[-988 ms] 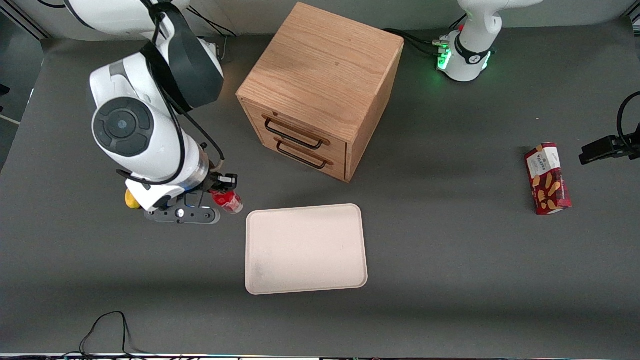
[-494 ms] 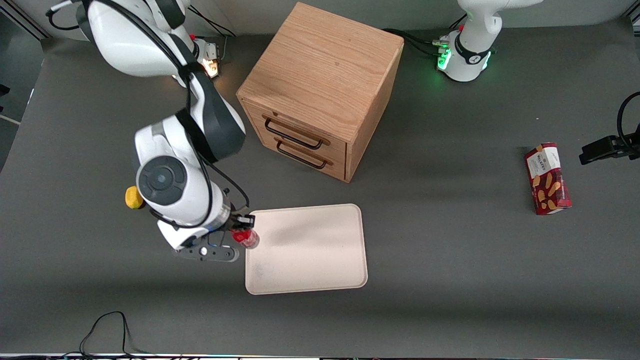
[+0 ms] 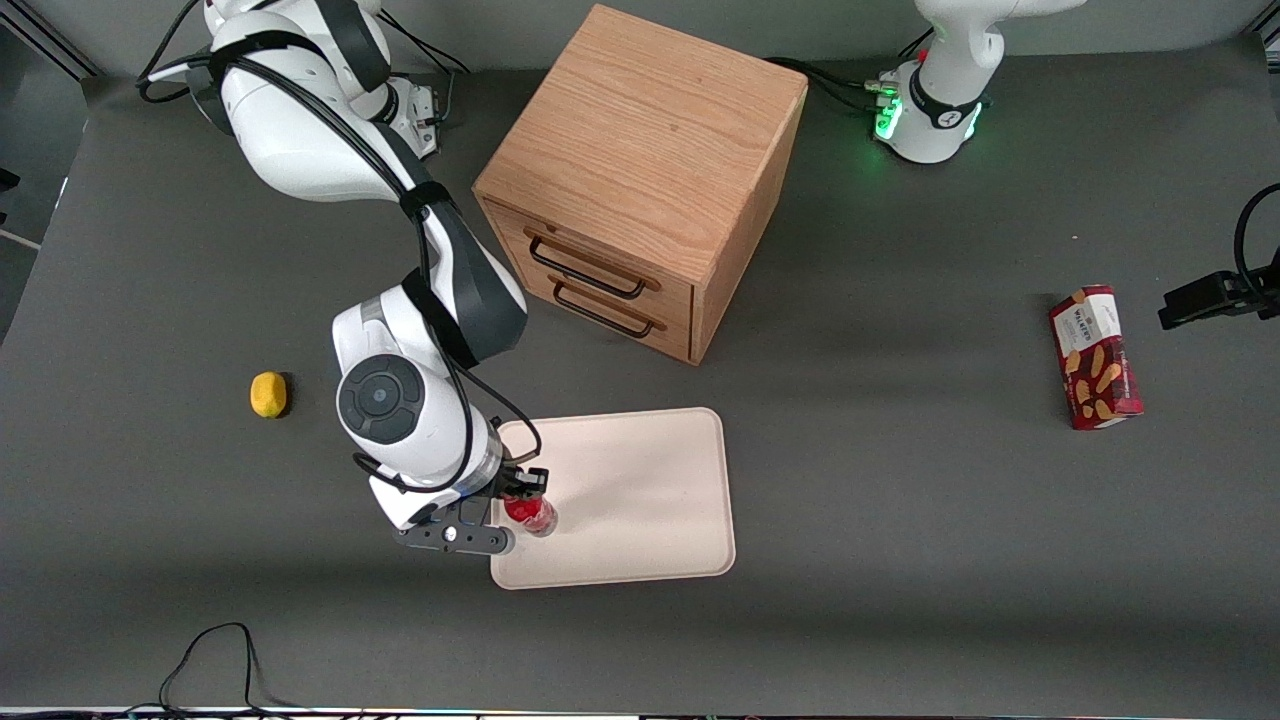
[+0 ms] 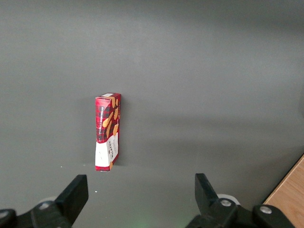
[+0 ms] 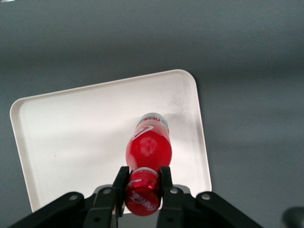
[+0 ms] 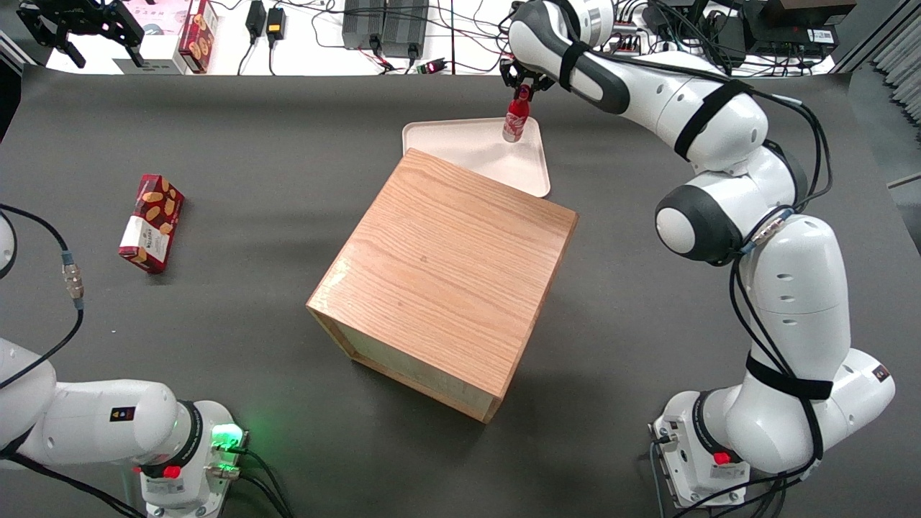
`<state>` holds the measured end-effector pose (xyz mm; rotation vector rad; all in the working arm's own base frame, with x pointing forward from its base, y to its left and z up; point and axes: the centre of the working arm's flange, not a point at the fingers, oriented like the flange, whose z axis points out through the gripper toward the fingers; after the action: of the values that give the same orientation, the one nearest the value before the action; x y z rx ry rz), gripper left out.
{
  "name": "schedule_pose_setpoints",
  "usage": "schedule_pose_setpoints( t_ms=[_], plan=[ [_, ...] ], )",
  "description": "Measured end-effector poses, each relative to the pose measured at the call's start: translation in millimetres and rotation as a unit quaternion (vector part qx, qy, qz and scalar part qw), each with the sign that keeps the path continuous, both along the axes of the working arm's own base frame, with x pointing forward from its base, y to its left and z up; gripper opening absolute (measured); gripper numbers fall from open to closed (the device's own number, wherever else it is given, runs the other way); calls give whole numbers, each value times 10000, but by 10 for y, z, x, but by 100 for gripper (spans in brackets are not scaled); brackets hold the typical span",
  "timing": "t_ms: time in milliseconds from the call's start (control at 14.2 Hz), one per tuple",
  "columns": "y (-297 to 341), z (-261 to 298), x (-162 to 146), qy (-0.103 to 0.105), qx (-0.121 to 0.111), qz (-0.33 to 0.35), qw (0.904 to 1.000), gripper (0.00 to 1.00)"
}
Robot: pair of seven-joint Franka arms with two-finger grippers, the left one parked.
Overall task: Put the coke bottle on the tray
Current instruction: 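Lower the bottle onto the tray's edge and open the right gripper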
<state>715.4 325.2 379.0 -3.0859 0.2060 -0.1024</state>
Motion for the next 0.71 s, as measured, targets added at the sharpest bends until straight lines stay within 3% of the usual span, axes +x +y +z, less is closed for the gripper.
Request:
schedule_pose_setpoints(
  t_ms=[706],
  plan=[
    [-342,-376,194,105,-33,-182,9998,31]
  ],
)
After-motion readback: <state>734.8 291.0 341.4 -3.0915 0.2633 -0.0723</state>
